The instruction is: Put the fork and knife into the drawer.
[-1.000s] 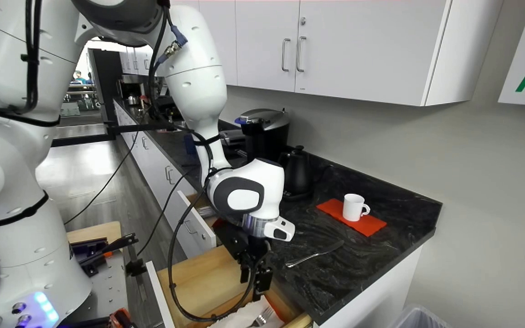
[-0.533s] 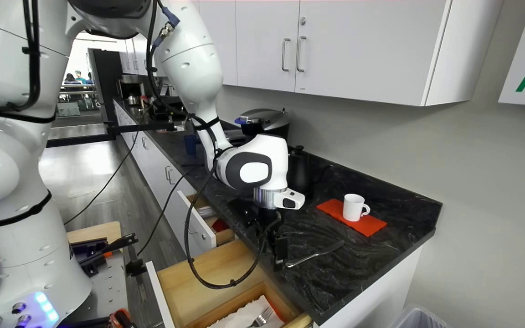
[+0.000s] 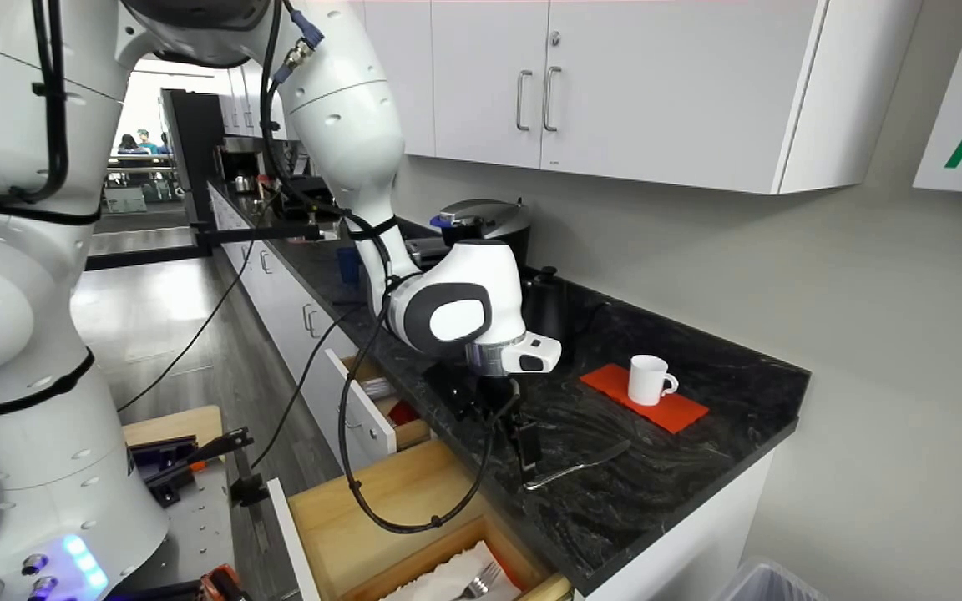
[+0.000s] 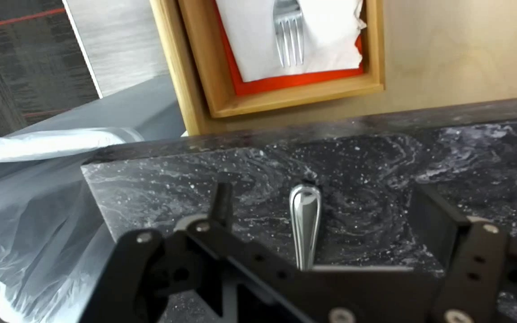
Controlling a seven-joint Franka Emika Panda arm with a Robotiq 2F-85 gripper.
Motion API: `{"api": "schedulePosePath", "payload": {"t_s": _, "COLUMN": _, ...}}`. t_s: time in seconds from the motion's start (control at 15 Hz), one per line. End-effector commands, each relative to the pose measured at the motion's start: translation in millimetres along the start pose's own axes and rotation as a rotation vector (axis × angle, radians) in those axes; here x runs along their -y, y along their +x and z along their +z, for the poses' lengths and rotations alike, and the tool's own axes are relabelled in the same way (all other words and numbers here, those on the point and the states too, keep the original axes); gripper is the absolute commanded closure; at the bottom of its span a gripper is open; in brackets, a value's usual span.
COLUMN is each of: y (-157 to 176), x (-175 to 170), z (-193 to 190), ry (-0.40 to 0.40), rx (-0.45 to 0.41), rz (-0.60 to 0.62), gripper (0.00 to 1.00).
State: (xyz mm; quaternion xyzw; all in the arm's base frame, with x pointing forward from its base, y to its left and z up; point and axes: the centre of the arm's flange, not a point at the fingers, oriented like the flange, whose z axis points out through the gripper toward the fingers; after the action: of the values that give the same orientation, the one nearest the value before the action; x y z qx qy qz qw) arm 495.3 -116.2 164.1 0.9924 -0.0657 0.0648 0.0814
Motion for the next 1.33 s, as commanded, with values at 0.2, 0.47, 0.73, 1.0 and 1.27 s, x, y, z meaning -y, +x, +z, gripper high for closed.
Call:
{"api": "schedulePosePath", "payload": {"t_s": 0.2, "y": -3.9, "x": -14.5, "z": 3.0, "ry": 0.008, "rx": -0.143, "rz": 0.055, "gripper": 0.00}}
{"api": "schedulePosePath", "payload": {"t_s": 0.47, "y": 5.2, "x": -6.1, "z": 12.0, "ry": 0.023, "rx": -0.159, "rz": 0.074, "gripper": 0.00}}
{"api": "schedulePosePath", "payload": {"t_s": 0.73, "y": 19.8, "x": -2.6, "z": 22.8, "ry": 0.014, "rx": -0.169, "rz": 0.080, "gripper": 0.00}}
{"api": "schedulePosePath", "payload": {"t_s": 1.0, "y": 42.2, "x": -6.2, "z": 29.7, "ry": 0.007, "rx": -0.184, "rz": 0.091, "gripper": 0.00}}
{"api": "schedulePosePath", "payload": {"t_s": 1.27, "y": 56.9, "x": -7.5, "z": 42.2, "ry": 0.006, "rx": -0.181, "rz": 0.103, "gripper": 0.00}}
